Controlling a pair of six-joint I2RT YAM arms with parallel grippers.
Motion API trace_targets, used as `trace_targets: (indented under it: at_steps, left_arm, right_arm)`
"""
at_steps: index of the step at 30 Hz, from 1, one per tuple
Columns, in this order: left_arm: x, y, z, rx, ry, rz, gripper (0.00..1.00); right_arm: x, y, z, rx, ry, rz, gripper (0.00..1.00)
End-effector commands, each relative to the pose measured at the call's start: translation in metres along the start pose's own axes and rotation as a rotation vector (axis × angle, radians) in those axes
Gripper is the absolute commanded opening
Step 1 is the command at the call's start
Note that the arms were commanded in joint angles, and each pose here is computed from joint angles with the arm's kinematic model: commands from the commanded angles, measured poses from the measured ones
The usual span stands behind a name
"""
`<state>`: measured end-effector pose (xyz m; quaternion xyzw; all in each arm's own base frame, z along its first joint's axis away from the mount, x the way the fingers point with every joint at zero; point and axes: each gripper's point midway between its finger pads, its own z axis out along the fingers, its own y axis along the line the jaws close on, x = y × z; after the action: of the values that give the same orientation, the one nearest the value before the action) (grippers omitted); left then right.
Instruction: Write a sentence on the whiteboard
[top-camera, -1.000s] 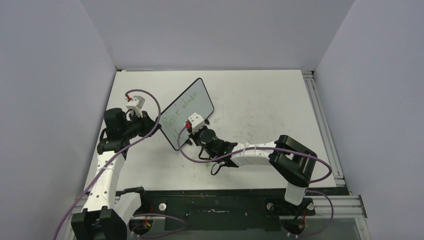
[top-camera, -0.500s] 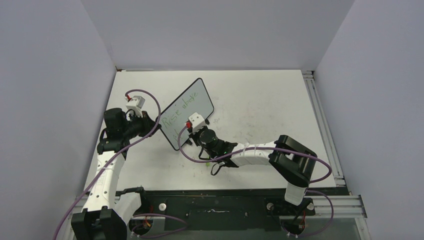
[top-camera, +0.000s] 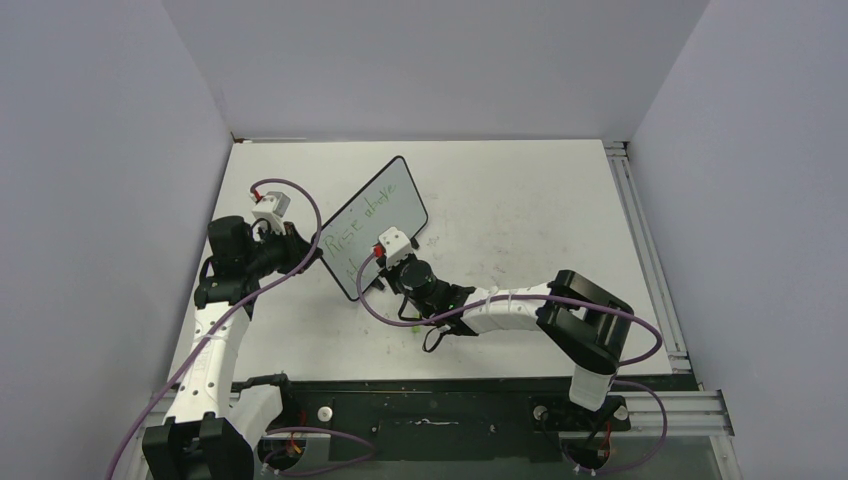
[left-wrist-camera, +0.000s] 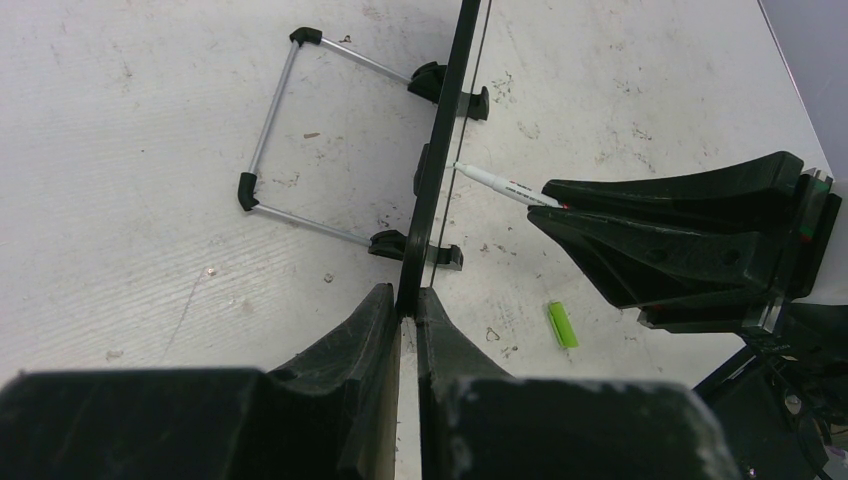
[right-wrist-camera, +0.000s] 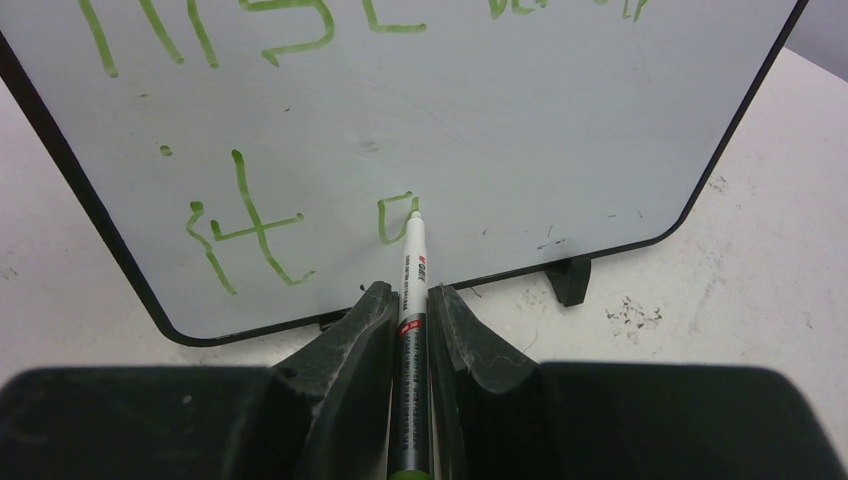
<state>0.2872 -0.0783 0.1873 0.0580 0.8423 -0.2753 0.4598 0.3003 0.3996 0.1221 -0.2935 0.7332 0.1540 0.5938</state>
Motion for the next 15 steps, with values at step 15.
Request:
trace_targets:
  at_steps: [15]
  left_arm:
    - [-0.0217,-0.0131,-0.0041,0.043,-0.053,0.038,0.0]
  right_arm:
    - [0.0079,-0.005,0.008,0.025,-0.004,0.025,0.05]
